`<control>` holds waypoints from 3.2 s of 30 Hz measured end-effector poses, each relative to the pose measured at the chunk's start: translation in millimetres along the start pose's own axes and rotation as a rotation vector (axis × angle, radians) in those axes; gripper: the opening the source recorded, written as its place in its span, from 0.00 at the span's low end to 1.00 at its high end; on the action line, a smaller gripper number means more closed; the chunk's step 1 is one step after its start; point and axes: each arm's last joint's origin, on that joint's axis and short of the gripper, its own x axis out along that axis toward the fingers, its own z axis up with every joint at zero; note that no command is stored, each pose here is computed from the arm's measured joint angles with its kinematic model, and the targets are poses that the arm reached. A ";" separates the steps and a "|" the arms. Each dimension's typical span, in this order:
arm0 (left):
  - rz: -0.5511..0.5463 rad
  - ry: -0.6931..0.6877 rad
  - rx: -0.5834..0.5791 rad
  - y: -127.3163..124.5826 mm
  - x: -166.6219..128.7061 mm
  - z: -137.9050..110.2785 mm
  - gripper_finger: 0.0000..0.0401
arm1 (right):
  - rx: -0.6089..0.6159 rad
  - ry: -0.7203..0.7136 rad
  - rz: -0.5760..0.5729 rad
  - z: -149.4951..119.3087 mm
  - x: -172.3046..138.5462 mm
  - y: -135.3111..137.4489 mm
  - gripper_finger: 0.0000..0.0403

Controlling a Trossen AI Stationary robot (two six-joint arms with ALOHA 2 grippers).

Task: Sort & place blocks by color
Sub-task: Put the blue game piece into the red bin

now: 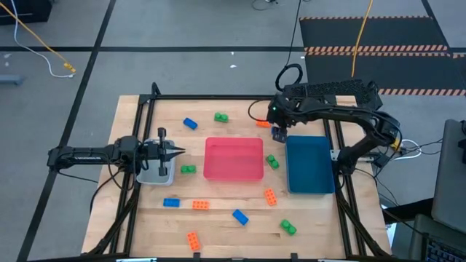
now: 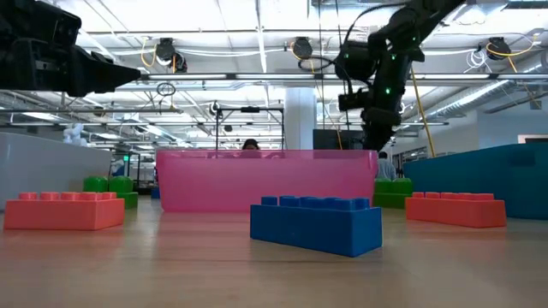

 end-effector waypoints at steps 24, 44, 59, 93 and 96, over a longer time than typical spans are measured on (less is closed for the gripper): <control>0.000 0.000 0.000 0.0 0.0 0.1 0.09 | -0.027 0.115 0.057 -7.0 47.7 -11.3 0.58; 0.000 -0.001 0.000 0.0 0.0 0.1 0.09 | -0.027 0.110 0.056 -6.6 47.6 -11.4 0.58; 0.000 0.000 0.000 0.1 0.0 0.1 0.09 | -0.024 0.097 0.051 -5.3 47.8 -11.8 0.58; 0.000 0.000 0.000 0.0 0.0 0.1 0.09 | -0.061 0.021 0.018 -2.4 35.8 -10.6 0.32; 0.000 0.000 0.000 0.1 0.0 0.1 0.09 | -0.083 -0.044 -0.014 8.3 6.8 -7.6 0.32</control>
